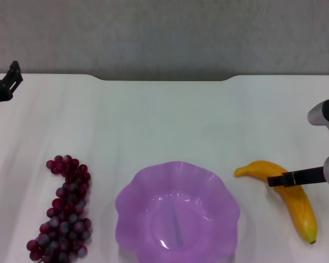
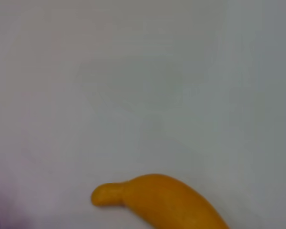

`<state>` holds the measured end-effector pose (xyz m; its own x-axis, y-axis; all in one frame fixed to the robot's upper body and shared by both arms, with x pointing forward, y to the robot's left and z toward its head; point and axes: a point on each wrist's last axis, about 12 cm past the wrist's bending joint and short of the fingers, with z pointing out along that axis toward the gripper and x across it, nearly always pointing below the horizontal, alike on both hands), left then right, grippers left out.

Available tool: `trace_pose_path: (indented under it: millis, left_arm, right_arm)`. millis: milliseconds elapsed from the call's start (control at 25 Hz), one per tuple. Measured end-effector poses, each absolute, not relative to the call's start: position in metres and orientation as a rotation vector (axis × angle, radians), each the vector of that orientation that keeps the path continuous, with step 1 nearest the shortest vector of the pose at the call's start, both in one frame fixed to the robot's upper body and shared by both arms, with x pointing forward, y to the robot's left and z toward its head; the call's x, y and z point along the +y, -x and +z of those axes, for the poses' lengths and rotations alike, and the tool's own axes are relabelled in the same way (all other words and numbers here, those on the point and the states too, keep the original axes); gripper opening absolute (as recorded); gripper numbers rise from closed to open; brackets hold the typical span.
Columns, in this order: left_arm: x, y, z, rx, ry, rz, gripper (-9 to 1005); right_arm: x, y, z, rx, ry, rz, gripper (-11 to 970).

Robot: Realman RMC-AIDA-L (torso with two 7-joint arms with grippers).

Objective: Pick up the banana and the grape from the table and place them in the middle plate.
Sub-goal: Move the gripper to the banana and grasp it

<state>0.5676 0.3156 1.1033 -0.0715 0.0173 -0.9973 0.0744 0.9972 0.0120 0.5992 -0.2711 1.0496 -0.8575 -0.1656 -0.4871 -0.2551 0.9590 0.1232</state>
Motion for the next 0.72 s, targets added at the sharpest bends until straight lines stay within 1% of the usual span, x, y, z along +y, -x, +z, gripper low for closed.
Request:
trace_pose_path:
  millis: [200,440,720]
  left_arm:
    - [0.3152,-0.568,1.1036,1.641,-0.076,-0.046,743]
    - [0.3149,-0.5681,1.1037,1.641,-0.078,-0.046,743]
    - [0.3144,-0.5685,1.1036,1.642,-0.084,-0.046,743]
  right_arm:
    - [-0.2696,-0.6004,1.0491,2.616,0.293,0.253,725]
    - [-0.2704,-0.6006,1.0492,2.617,0.293,0.25,523]
    - [-0.2734,-0.5995,1.0479,2.618,0.301,0.239,522]
